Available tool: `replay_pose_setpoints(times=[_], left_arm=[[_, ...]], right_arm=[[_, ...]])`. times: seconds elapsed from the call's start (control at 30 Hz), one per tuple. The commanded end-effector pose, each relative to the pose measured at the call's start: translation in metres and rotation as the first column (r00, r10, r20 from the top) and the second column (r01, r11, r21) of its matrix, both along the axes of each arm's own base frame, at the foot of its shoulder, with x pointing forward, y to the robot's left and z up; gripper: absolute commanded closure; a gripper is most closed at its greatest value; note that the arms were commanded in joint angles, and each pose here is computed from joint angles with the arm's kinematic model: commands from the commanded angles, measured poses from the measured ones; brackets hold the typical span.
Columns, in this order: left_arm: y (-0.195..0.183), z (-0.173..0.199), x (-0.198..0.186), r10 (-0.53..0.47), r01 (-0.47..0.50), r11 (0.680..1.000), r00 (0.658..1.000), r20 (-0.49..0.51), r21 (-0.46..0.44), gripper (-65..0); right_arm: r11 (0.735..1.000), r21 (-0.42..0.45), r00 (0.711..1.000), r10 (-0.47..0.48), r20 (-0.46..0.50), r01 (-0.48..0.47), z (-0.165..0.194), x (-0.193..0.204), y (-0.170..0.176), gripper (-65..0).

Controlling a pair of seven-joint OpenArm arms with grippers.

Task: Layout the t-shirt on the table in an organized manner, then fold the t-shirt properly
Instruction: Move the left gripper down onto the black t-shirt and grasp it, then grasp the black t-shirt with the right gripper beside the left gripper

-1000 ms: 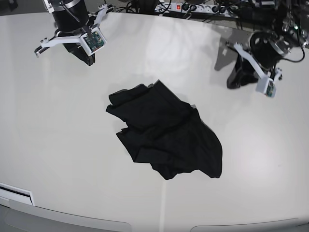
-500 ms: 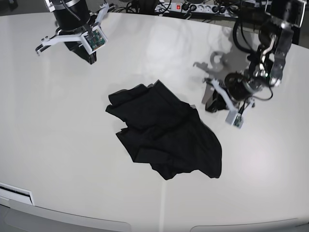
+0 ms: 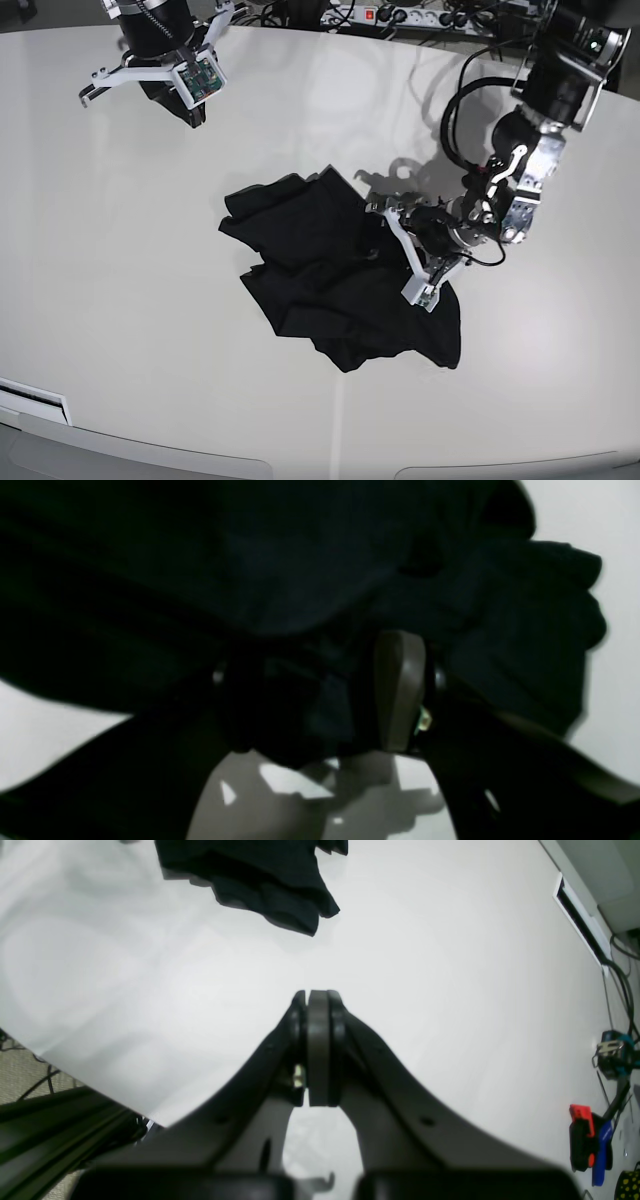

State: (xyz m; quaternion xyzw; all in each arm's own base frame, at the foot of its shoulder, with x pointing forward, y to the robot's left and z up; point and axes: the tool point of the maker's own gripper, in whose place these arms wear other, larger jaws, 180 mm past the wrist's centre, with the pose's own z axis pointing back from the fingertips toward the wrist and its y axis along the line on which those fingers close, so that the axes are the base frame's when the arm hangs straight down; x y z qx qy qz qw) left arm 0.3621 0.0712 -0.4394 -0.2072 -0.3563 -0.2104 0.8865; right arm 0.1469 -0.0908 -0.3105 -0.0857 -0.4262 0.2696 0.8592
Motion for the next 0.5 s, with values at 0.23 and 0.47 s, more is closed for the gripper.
replay_pose_setpoints(times=[0.23,0.47], left_arm=[[0.015,-0.007,0.02,0.073,-0.068,0.994,0.996,-0.06,0.091,0.0],[0.016,0.049,0.028,-0.06,0.074,0.981,0.995,-0.083,0.178,0.0]], right_arm=[[1.0,0.005,0.999,0.007,0.042,-0.007,0.009,0.004,0.001,0.0],[0.994,0.048,0.993,0.099,0.06,-0.102,0.013,0.012,0.019,0.0]])
